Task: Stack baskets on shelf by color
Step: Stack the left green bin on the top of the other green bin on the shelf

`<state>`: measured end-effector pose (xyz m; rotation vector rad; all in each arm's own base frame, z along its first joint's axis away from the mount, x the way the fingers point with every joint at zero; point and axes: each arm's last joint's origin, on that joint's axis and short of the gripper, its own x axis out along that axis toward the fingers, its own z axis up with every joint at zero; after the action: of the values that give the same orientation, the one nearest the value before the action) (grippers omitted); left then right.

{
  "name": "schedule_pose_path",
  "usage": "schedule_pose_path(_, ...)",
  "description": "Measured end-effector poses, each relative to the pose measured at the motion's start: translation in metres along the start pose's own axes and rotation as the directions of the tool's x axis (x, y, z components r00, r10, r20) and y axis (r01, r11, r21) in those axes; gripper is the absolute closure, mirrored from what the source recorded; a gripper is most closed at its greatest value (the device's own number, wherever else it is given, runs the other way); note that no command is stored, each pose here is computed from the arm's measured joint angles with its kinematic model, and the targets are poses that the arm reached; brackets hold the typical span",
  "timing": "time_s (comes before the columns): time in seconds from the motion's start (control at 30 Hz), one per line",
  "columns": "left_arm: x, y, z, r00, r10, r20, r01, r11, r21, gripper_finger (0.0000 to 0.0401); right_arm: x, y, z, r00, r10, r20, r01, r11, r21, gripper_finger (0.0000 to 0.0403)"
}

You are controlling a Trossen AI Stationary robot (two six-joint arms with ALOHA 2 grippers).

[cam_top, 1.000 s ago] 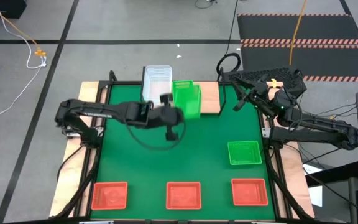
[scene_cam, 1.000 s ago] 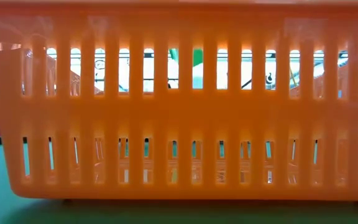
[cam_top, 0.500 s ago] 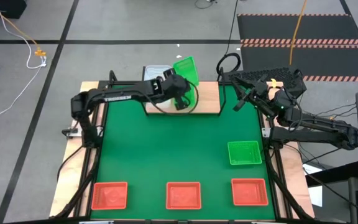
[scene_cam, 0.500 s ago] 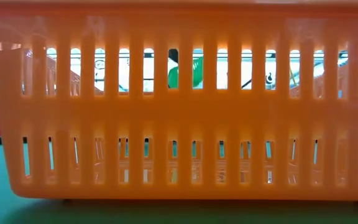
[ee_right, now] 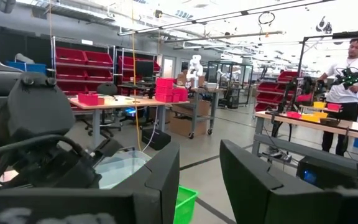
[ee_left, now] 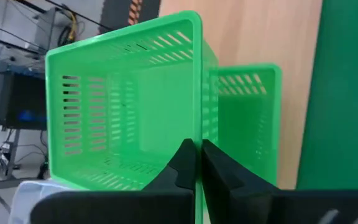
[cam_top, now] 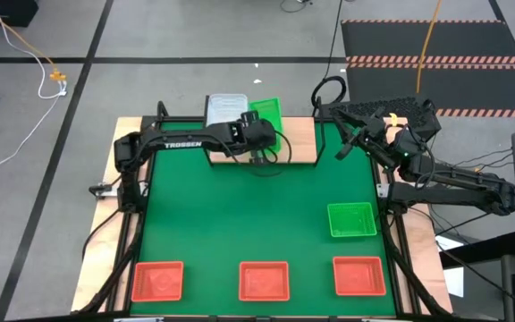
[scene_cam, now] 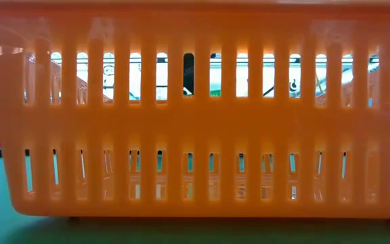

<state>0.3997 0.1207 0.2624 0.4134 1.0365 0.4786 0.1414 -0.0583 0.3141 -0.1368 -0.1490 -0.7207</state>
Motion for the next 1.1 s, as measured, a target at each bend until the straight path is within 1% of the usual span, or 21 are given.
schedule_pose_path(0.13,-0.0008,-0.0033,-0.0057,0.998,-0.027,-0.056,0.028,0.999,0.021,0.0379,0.0,0.0,0.0,1.0,0.0,0.0,0.0,1.0,0.0,0.0291)
schedule_pose_path(0.23,-0.0011,-0.006,-0.0082,0.993,-0.096,-0.066,0.097,0.995,0.022,0.0377,0.0,0.0,0.0,1.0,0.0,0.0,0.0,1.0,0.001,0.0291)
schedule_pose_path(0.3,-0.0012,-0.007,-0.0082,0.99,-0.127,-0.058,0.128,0.992,0.011,0.0382,0.0,0.0,0.0,1.0,0.0,0.0,0.0,1.0,0.001,0.0291)
schedule_pose_path(0.47,-0.0019,-0.0081,-0.006,0.991,-0.131,-0.039,0.131,0.991,0.005,0.0391,-0.0001,-0.0001,0.0001,1.0,0.0,0.001,0.0,1.0,0.001,0.0291)
schedule_pose_path(0.7,-0.002,-0.0084,-0.0068,0.99,-0.134,-0.047,0.135,0.99,0.035,0.0364,-0.0001,0.0,0.0001,1.0,0.0,0.001,0.0,1.0,0.001,0.0291)
schedule_pose_path(1.1,-0.0027,-0.0075,-0.0057,0.991,-0.126,-0.036,0.127,0.992,0.025,0.0359,0.0,0.0,0.0001,1.0,0.0,0.0,0.0,1.0,0.001,0.0291)
